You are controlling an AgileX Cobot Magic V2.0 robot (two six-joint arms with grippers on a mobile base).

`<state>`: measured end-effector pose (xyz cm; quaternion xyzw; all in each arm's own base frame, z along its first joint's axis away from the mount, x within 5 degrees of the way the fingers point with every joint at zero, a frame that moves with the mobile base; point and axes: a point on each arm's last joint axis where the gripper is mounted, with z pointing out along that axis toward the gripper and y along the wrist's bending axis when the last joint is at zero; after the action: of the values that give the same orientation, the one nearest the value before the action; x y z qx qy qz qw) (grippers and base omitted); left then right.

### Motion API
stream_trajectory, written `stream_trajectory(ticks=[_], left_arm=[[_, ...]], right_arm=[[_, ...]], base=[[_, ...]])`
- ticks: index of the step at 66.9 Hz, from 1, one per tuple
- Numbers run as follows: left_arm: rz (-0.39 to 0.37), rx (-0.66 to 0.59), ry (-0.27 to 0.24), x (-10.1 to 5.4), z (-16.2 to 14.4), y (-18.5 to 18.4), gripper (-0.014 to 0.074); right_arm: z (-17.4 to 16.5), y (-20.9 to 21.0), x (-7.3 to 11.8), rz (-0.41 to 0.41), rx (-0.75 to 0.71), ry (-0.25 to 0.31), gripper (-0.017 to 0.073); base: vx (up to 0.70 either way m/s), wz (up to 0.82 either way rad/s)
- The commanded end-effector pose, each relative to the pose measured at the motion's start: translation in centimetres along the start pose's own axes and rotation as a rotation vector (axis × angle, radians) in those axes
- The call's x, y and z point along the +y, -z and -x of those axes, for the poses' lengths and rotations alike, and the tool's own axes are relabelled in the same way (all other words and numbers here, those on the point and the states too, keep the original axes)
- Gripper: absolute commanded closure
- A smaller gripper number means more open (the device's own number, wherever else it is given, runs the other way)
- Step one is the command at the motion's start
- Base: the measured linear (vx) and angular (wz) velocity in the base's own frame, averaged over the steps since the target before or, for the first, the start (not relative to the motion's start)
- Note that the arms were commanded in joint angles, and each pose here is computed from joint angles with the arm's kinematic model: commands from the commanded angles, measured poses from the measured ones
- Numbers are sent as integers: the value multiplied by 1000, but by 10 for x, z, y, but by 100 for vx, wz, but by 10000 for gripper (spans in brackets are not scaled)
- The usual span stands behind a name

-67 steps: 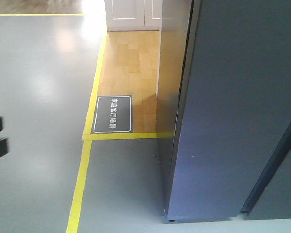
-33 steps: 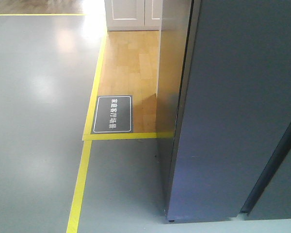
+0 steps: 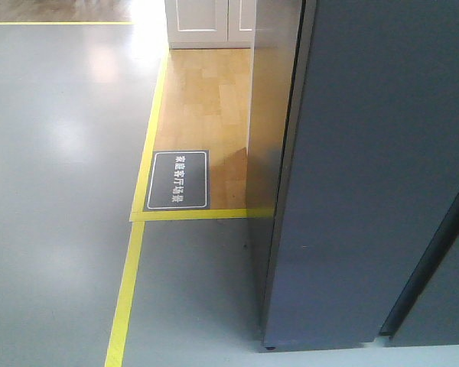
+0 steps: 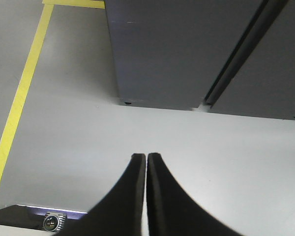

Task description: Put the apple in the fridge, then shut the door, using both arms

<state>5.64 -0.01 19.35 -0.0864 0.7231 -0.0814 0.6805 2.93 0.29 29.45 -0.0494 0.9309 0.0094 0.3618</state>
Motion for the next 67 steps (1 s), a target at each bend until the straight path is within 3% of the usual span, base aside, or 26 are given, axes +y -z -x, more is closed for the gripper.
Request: stream_trajectory(ticks=[1,9,15,21,38,67], left_arm=[[-26,-116,-10,-3,14,3,600],[-23,-118,-40,-3,14,3,600],[-19,-124,-126,-3,14,3,600],[-18,-128,-166,-3,15,3,600],[-36,-245,-166,-6,25,5,600],[-35,-235,-157,-6,24,5,600]], right_arm=[[9,4,-1,-5,-58,3,562],[9,4,-1,-6,-58,4,562],[9,4,-1,-6,-58,4,562],[9,4,-1,-6,-58,4,562],[9,4,-1,-6,-58,4,562],[9,4,-1,-6,-58,5,562]], base=[[0,0],[0,0],[0,0],[0,0],[0,0],[0,0]])
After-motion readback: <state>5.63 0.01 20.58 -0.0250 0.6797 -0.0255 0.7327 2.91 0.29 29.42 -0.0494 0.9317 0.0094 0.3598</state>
